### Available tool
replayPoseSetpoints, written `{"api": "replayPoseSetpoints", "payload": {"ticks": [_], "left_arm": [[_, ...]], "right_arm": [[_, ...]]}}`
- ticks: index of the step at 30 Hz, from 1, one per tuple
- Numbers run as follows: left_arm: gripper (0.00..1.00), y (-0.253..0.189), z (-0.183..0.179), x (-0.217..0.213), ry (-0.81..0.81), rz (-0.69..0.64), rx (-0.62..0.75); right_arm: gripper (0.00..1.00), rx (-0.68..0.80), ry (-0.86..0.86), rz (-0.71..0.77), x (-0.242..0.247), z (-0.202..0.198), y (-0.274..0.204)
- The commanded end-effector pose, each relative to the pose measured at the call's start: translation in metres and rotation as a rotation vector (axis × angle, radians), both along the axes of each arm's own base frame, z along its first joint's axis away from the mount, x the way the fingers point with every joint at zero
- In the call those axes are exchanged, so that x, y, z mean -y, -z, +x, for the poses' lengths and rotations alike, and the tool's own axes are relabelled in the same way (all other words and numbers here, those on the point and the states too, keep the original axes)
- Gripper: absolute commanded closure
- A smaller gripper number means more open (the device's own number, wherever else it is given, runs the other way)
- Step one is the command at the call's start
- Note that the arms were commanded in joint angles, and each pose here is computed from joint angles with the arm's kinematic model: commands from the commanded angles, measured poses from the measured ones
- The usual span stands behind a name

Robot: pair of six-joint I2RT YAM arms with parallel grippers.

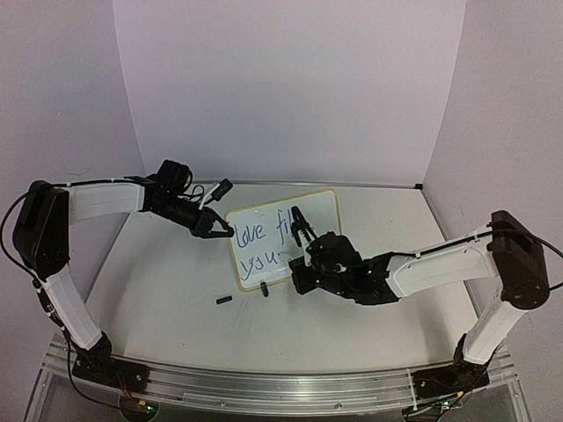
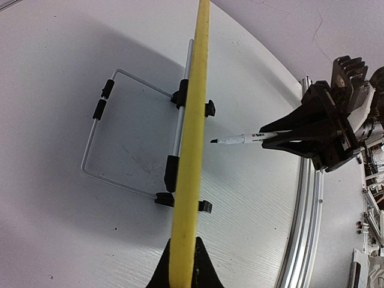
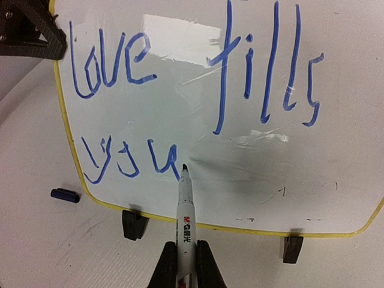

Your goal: Write a sentence on the whiteboard

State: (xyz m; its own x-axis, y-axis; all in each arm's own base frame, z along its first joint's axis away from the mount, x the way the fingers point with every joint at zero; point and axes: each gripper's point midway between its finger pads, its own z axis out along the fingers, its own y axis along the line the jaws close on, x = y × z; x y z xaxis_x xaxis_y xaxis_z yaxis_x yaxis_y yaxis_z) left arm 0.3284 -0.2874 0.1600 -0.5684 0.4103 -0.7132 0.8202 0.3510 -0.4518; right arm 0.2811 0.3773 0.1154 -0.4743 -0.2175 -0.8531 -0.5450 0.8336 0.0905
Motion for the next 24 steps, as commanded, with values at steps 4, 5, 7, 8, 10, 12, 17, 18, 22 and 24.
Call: {"api": "replayPoseSetpoints", "payload": {"ticks": [4, 5, 7, 8, 10, 12, 17, 18, 22, 24], "left_arm": [[1.00, -0.004, 0.008, -0.005, -0.017, 0.066, 0.076], [1.00, -0.004, 0.008, -0.005, -0.017, 0.066, 0.077], [1.00, -0.004, 0.008, -0.005, -0.017, 0.066, 0.077], [1.00, -0.005, 0.008, -0.005, -0.017, 0.066, 0.078], [1.00, -0.004, 0.008, -0.005, -0.017, 0.066, 0.077], [1.00, -0.005, 0.008, -0.005, -0.017, 0.065, 0.078], [1.00, -0.005, 0.008, -0.005, -0.016, 0.064, 0.077], [1.00, -0.005, 0.008, -0.004, -0.015, 0.064, 0.077], [1.00, -0.005, 0.008, -0.005, -0.016, 0.065, 0.078], [1.00, -0.005, 0.008, -0.004, -0.015, 0.065, 0.078]], "right_arm": [[1.00, 0.078, 0.020, 0.012, -0.004, 0.012, -0.028], [1.00, 0.080, 0.019, 0.011, -0.005, 0.013, -0.029], [1.00, 0.083, 0.013, 0.005, -0.008, 0.015, -0.028], [1.00, 0.085, 0.010, 0.005, -0.010, 0.015, -0.029], [1.00, 0.086, 0.006, 0.001, -0.012, 0.017, -0.028], [1.00, 0.086, 0.005, -0.001, -0.014, 0.018, -0.027], [1.00, 0.073, 0.015, -0.014, -0.013, 0.019, -0.017], [1.00, 0.069, 0.018, -0.015, -0.012, 0.019, -0.016], [1.00, 0.054, 0.028, -0.019, -0.007, 0.016, -0.009], [1.00, 0.046, 0.032, -0.022, -0.004, 0.015, -0.005]]}}
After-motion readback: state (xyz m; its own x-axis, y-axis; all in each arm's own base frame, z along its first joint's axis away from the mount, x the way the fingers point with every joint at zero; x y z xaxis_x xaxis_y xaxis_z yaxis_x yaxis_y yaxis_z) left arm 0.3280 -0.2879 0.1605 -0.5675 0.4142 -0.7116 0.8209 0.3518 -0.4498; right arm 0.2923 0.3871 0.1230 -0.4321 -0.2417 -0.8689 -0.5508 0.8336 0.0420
